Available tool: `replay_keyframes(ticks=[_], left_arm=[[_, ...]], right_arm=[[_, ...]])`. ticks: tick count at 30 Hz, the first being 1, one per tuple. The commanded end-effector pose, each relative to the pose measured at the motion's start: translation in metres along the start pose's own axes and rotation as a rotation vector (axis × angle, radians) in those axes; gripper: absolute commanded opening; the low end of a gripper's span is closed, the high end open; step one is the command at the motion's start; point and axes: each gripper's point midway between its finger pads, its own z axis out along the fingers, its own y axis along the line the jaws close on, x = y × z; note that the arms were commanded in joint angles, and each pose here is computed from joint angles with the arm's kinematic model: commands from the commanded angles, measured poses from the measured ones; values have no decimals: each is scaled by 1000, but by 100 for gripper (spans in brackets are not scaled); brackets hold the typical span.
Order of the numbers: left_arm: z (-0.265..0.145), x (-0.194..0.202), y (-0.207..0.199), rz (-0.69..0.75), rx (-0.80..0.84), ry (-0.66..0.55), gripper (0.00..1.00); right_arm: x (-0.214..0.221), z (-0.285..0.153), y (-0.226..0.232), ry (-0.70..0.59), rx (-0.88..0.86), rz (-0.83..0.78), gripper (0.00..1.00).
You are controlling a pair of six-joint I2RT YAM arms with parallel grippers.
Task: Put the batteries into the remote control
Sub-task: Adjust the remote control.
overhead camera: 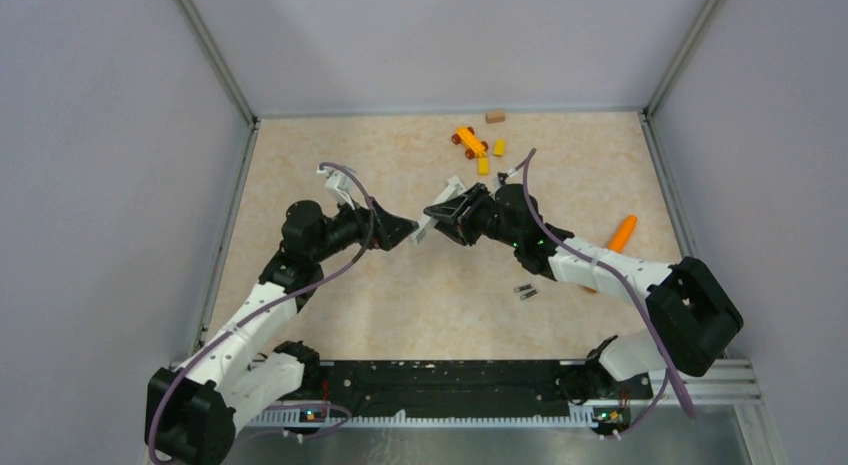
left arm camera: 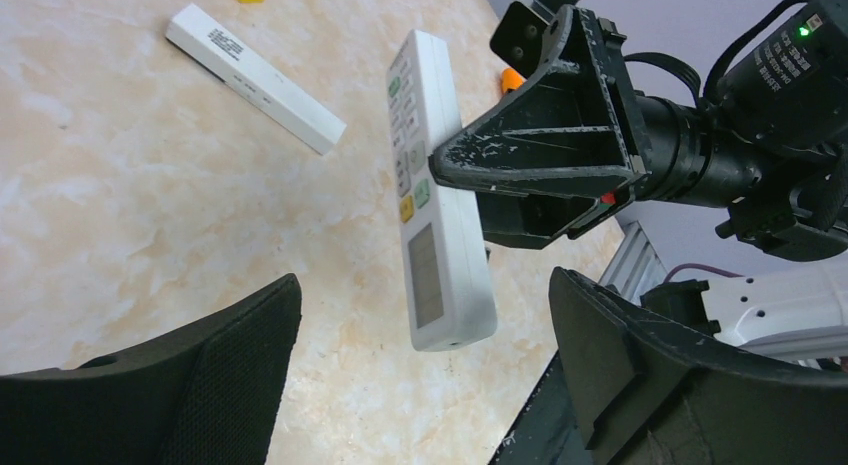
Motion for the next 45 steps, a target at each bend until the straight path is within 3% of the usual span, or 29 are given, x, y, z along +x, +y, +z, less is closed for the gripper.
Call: replay_keyframes(ticks=[1, 7, 19, 21, 24, 26, 27, 32, 33, 35, 41, 45], left_arm=[[14, -6, -16, 18, 79, -11, 91], [26, 6, -10, 57, 20, -7, 87], [32, 26, 22, 31, -151, -3, 55], [34, 27, 24, 27, -161, -5, 48], [37, 32, 24, 35, -149, 19, 15], [40, 37, 26, 40, -143, 44, 0], [40, 38, 27, 46, -143, 54, 0], [34, 43, 27, 55, -167, 137, 0], [33, 42, 25, 56, -159, 156, 0], [28, 39, 19, 57, -127, 191, 0], [11, 37, -9, 45, 69, 301, 0], [4, 29, -30, 52, 181, 349, 0]], right_arm=[[-2, 6, 21, -12, -4, 54, 0], [2, 12, 14, 10, 38, 106, 0], [11, 18, 5, 54, 68, 148, 0], [14, 18, 6, 67, 70, 146, 0], [15, 19, 6, 69, 67, 111, 1], [13, 17, 3, 59, 75, 80, 9], [11, 15, 0, 45, 84, 52, 17], [-6, -4, -7, 21, 78, -263, 78], [-9, -11, -2, 16, 34, -363, 83], [-15, -34, 6, -18, -37, -515, 91], [-31, -82, 3, -33, -134, -804, 94], [-19, -90, 5, 60, -168, -987, 94]])
